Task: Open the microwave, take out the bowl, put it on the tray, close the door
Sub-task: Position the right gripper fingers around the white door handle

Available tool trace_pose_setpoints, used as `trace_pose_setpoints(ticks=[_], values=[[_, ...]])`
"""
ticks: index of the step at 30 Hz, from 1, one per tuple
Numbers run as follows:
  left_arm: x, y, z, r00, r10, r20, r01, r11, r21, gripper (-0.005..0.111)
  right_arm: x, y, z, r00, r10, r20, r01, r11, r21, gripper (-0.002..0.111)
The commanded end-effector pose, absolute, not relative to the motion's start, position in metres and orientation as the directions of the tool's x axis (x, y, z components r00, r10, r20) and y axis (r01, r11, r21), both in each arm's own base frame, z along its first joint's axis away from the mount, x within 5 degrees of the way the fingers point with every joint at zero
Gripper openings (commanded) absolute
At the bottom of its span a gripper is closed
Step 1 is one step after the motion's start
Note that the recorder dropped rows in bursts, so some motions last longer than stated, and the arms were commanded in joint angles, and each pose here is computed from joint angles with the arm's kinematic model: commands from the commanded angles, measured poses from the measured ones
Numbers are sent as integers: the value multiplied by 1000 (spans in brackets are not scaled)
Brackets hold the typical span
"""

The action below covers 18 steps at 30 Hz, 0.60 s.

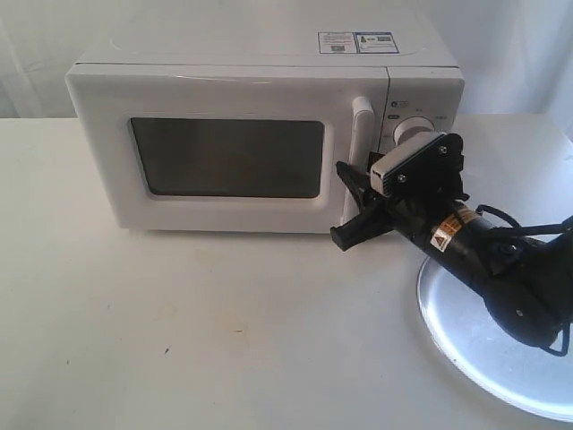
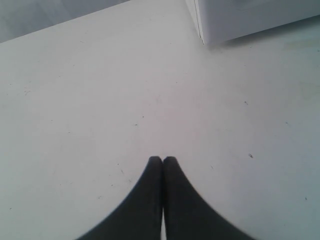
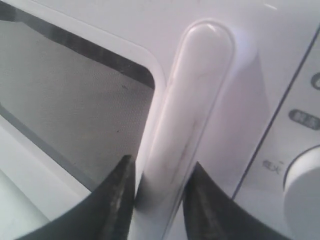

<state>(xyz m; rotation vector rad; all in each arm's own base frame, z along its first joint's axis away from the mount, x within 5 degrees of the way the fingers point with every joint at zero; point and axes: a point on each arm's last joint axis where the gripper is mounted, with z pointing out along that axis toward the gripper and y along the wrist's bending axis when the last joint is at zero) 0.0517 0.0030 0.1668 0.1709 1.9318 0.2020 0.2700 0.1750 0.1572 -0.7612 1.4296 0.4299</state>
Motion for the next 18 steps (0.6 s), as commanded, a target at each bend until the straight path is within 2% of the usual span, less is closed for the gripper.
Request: trace_pose_setpoints(ticks=[1,9,13,15,18], values=[[52,3,166,-357,209,-910,25,976,215,0,228,189,152,246,-199,-949,-837,450,-311,0],[52,3,166,-357,209,-910,25,976,215,0,224,183,148,274,-250,-928,-809,462,-364,0],[52,3,166,-357,209,-910,25,976,215,0,230,177,151,234,-248,-940,-760,556,-336,0],[52,3,166,-357,209,-910,25,976,215,0,232,171,147,188,-281,-941,-732,599,-325,5],[52,3,166,-357,209,-910,25,976,215,0,230,163,146,176,-301,-937,-684,647,-337,17]])
